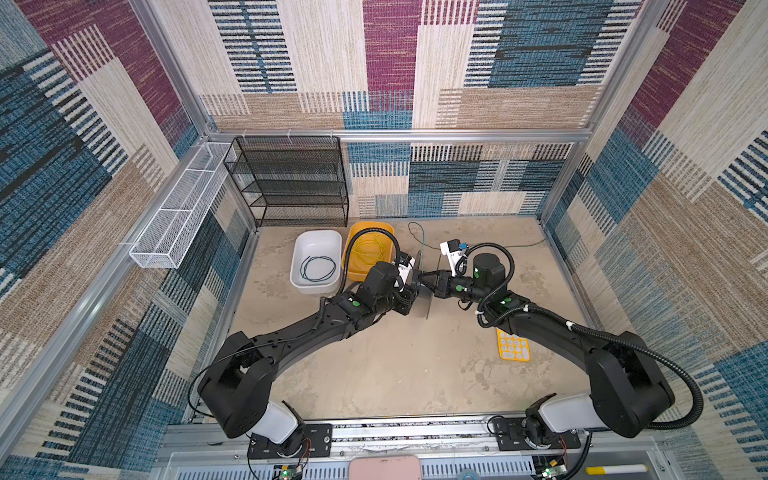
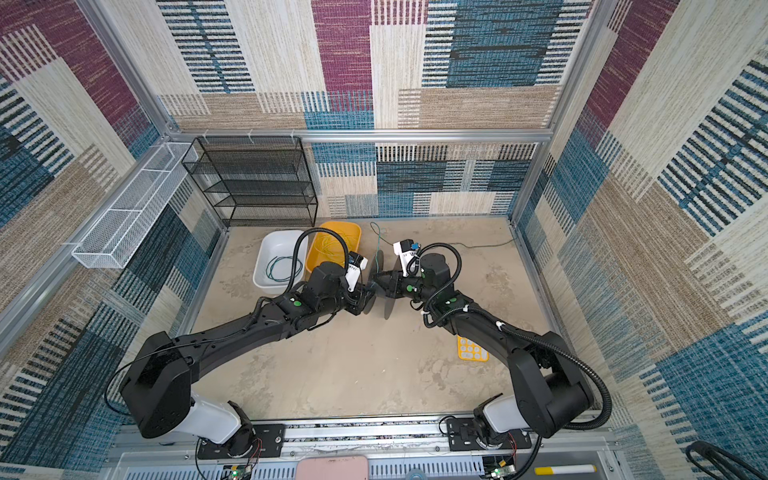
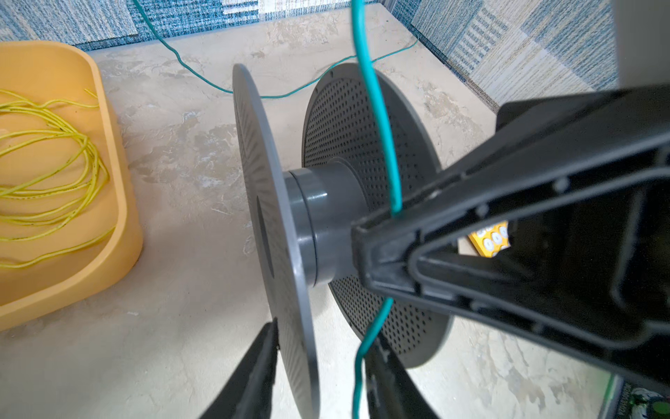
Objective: Wrap the cables
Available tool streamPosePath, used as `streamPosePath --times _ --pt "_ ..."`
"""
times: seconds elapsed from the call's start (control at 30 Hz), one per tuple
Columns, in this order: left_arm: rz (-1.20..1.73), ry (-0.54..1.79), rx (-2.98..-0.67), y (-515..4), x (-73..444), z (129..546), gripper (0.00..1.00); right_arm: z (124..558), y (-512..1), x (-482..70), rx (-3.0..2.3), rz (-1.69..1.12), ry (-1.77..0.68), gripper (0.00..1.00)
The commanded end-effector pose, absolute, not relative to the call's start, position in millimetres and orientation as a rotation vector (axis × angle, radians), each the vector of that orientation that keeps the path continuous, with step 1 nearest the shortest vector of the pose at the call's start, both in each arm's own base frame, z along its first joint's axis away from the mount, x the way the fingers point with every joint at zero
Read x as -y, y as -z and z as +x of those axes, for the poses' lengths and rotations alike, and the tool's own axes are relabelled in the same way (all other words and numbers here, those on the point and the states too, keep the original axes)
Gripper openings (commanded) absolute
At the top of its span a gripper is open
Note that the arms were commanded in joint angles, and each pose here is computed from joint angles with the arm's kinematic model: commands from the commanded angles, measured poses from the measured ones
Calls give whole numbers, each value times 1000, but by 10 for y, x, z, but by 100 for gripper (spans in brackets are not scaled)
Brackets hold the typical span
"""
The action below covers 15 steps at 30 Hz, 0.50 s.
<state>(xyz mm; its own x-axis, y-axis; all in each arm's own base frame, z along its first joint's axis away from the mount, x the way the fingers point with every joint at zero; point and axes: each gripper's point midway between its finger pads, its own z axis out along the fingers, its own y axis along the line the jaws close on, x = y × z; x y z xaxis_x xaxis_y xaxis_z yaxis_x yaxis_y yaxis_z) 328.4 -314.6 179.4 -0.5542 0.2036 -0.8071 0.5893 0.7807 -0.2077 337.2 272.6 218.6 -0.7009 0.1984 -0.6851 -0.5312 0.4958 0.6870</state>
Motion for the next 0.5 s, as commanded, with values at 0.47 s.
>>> streamPosePath --times 0.47 --pt "636 536 -2106 -1894 3165 3438 41 3548 -2361 -2648 -1937 -358 -1080 0"
